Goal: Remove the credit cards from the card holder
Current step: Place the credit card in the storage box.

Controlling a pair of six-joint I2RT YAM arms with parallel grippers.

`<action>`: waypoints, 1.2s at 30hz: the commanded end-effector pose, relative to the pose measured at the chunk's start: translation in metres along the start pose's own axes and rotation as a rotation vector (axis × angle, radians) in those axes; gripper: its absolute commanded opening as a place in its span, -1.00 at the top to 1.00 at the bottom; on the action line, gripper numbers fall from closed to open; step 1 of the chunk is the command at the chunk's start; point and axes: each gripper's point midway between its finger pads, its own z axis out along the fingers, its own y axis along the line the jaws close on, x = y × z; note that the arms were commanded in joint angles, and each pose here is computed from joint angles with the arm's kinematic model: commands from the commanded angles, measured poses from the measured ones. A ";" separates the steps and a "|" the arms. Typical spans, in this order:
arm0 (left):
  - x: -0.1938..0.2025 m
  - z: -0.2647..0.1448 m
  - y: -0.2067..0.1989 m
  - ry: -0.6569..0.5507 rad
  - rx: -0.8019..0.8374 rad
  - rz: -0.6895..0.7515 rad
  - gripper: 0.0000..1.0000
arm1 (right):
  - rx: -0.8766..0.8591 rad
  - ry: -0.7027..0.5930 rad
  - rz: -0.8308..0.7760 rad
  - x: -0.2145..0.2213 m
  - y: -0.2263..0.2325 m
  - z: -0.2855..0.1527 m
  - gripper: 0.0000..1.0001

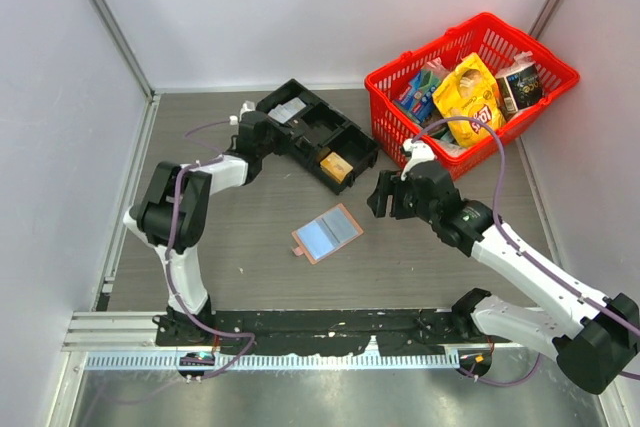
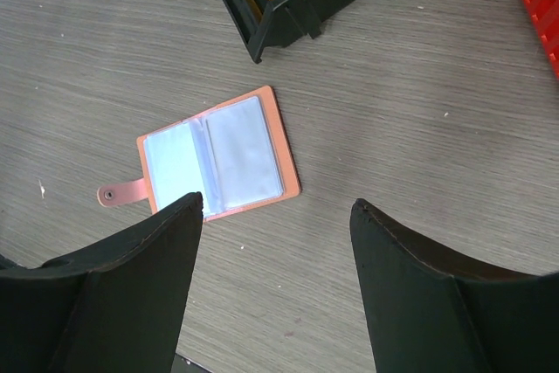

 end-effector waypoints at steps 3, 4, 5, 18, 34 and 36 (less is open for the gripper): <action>-0.011 0.031 -0.002 -0.032 0.004 -0.088 1.00 | 0.014 -0.005 -0.015 0.001 -0.003 0.002 -0.46; -0.010 0.035 0.002 -0.032 -0.011 -0.087 1.00 | 0.015 -0.003 -0.019 0.001 -0.003 0.002 -0.46; -0.011 0.038 0.003 -0.036 -0.017 -0.081 1.00 | 0.015 -0.003 -0.019 0.001 -0.003 0.003 -0.46; -0.012 0.023 0.022 -0.031 -0.138 0.031 0.24 | 0.018 0.022 -0.043 0.003 -0.003 0.009 -0.46; 0.036 -0.123 0.001 0.114 -0.234 0.380 0.05 | -0.070 0.200 -0.062 0.031 0.017 0.057 -0.33; 0.061 -0.150 0.011 0.161 -0.287 0.481 0.04 | -0.073 0.231 -0.065 0.035 0.018 0.067 -0.20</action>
